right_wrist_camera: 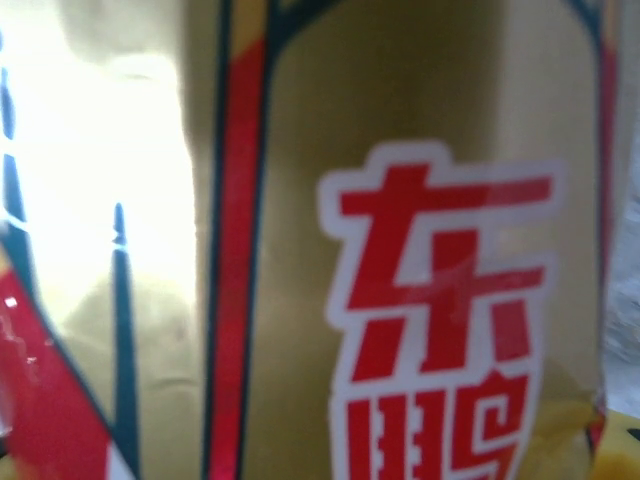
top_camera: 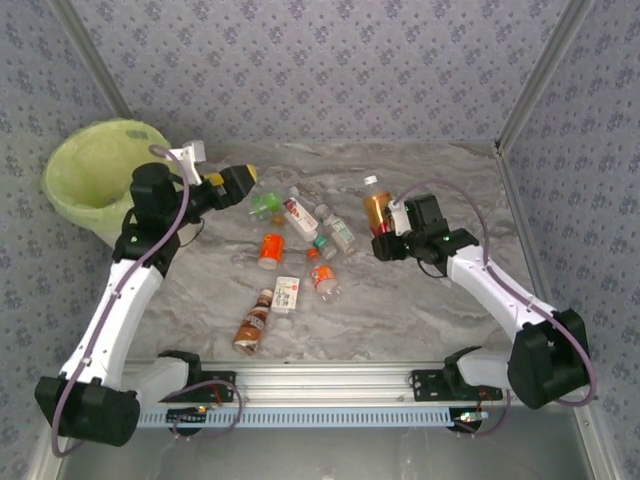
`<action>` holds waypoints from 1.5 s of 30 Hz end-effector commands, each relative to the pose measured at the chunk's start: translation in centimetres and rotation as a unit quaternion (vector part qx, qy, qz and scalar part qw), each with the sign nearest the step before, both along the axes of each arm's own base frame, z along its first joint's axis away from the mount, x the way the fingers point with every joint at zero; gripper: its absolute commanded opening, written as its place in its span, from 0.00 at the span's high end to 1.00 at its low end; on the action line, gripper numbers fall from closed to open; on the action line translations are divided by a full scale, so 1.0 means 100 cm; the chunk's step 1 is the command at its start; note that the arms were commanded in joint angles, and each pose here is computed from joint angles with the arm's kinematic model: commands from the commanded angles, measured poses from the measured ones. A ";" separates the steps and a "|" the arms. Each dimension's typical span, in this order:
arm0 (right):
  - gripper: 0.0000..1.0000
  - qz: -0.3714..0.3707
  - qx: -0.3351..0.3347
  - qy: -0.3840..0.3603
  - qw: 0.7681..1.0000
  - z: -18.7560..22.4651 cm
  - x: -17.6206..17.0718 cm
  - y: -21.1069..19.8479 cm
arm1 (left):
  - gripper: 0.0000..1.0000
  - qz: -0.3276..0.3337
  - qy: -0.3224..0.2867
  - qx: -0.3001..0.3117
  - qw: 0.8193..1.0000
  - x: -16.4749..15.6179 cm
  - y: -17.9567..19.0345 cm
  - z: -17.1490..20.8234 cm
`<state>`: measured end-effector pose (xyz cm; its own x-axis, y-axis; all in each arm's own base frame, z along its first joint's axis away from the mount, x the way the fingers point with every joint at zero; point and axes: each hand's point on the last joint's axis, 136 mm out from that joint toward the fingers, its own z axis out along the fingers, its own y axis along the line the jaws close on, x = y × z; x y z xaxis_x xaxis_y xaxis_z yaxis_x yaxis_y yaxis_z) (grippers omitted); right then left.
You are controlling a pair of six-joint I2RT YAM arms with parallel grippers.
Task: Put the plastic bottles in the bin
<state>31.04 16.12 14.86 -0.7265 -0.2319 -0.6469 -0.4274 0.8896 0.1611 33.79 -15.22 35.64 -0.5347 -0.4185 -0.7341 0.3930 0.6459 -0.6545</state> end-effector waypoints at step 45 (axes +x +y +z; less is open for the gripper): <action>0.38 0.225 0.146 -0.091 0.959 0.085 -0.017 0.165 | 1.00 -0.114 0.084 0.093 0.985 0.040 -0.130 -0.035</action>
